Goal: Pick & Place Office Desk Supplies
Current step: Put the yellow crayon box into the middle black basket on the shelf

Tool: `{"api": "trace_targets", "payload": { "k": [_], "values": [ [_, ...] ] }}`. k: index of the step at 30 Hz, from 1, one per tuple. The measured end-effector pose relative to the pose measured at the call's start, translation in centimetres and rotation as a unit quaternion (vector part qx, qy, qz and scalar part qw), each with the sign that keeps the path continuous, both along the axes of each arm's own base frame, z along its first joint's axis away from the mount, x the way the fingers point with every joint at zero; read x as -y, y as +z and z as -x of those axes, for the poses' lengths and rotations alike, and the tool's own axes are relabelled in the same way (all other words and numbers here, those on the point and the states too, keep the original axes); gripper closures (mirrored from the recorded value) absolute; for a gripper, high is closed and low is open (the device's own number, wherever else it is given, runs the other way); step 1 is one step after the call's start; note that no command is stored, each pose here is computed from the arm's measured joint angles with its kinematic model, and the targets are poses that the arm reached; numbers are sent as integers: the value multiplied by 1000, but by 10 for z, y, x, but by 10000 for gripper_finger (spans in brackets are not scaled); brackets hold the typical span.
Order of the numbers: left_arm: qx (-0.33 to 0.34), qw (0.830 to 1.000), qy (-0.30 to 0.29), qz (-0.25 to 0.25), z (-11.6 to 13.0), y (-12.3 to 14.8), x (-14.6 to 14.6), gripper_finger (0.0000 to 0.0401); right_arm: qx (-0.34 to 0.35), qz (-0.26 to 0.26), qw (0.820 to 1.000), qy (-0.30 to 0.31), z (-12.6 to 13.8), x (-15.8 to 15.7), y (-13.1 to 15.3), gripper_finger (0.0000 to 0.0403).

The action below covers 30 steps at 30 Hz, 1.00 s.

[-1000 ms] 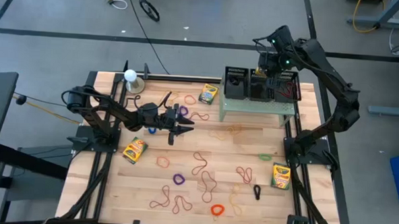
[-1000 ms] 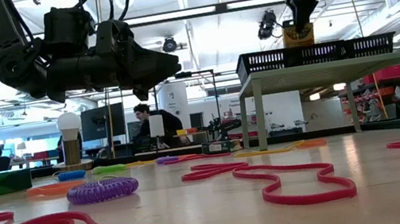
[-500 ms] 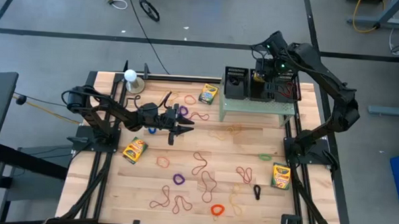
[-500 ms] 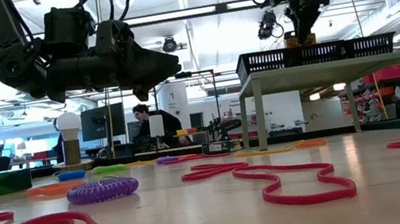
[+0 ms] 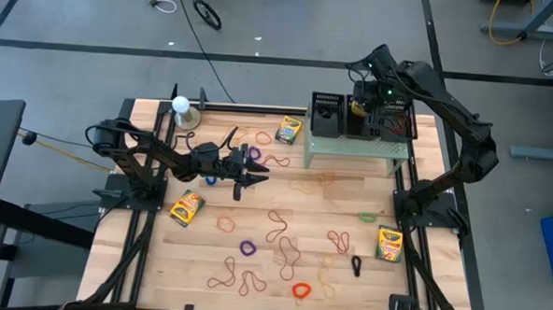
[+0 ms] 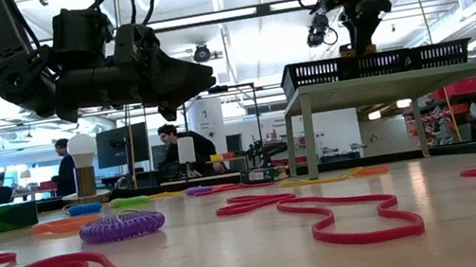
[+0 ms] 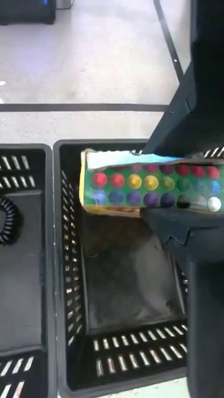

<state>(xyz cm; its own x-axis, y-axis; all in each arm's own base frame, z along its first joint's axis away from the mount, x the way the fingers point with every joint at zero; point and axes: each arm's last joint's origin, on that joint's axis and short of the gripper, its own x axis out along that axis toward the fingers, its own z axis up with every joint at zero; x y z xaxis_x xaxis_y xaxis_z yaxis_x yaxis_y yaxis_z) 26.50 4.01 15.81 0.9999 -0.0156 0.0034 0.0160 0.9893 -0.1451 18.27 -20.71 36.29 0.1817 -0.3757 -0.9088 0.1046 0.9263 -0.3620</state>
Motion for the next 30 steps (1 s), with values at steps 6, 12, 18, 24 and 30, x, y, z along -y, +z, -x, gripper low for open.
{"api": "trace_targets", "payload": {
  "k": [6, 12, 18, 24, 30],
  "values": [
    [0, 1000, 0, 0, 0, 0, 0, 272, -6, 36, 999, -12, -1, 4, 2, 236],
    [0, 1000, 0, 2, 0, 0, 0, 272, -9, 46, 999, -3, -2, 5, 3, 232],
    [0, 1000, -4, 2, 0, 0, 0, 272, -14, 50, 999, 14, -2, 5, 3, 232],
    [0, 1000, -18, 6, 0, 0, 1, 272, -13, 63, 997, 30, -4, 7, 4, 246],
    [0, 1000, -19, 7, 0, 0, 1, 272, -15, 64, 997, 35, -4, 7, 4, 282]
  ]
}}
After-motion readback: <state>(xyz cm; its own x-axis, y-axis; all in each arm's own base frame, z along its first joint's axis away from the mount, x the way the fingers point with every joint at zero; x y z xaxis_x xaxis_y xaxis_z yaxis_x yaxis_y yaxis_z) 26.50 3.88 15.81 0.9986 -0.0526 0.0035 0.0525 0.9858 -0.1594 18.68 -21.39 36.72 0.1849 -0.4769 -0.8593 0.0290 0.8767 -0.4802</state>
